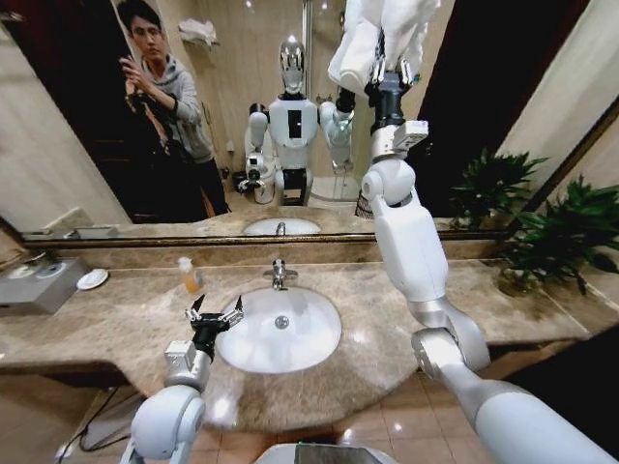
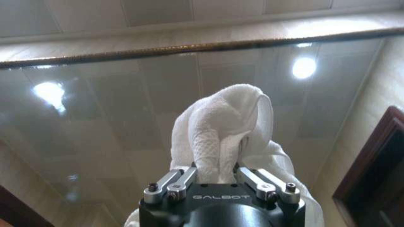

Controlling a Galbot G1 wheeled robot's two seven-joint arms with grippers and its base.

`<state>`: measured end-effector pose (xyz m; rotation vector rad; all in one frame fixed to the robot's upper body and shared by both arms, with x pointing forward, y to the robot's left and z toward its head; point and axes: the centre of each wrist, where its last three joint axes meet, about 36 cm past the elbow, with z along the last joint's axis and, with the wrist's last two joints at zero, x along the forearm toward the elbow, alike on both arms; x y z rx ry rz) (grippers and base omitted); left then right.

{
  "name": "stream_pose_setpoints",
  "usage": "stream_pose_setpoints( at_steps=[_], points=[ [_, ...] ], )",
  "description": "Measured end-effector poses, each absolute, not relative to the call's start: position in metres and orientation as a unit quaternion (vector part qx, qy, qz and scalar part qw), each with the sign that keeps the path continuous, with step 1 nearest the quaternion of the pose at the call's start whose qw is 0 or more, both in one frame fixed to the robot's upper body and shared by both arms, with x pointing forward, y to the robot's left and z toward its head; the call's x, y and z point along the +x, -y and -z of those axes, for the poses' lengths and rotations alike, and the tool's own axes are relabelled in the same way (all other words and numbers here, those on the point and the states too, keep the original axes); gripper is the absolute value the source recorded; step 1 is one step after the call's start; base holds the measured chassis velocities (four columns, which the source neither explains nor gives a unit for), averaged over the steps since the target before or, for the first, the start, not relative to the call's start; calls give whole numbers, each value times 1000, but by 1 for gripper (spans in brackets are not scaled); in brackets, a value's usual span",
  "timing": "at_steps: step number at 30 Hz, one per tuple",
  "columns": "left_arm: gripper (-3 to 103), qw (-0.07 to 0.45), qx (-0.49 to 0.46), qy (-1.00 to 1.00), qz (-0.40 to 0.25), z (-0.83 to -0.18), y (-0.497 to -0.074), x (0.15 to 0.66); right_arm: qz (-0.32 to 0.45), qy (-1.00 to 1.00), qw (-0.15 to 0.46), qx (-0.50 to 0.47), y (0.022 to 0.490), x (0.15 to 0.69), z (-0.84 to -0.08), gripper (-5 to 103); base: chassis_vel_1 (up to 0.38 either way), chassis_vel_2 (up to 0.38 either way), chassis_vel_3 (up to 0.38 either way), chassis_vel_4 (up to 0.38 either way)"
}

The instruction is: Pick up the towel from the sink counter and wipe the mirror surface.

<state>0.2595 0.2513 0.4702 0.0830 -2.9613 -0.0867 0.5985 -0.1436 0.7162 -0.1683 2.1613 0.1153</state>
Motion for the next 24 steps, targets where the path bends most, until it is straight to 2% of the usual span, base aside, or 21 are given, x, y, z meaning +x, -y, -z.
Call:
stream_pose_setpoints(
  at_steps=[4, 7, 15, 24],
  points=[
    [100, 89, 28, 995, 29, -470, -251, 259, -36, -882, 465, -68, 155, 565, -707, 18, -39, 26, 18, -8],
    [100, 89, 28, 995, 29, -470, -251, 259, -25, -882, 465, -68, 164, 560, -700, 18, 46, -31, -49, 25],
    [100, 89, 28, 995, 29, -470, -251, 259, -15, -888, 453, -70, 182, 585, -687, 18, 36, -35, -34, 20],
    [100, 89, 28, 995, 29, -470, -251, 259, -25, -894, 441, -81, 172, 616, -684, 18, 0, 0, 0, 0]
  ],
)
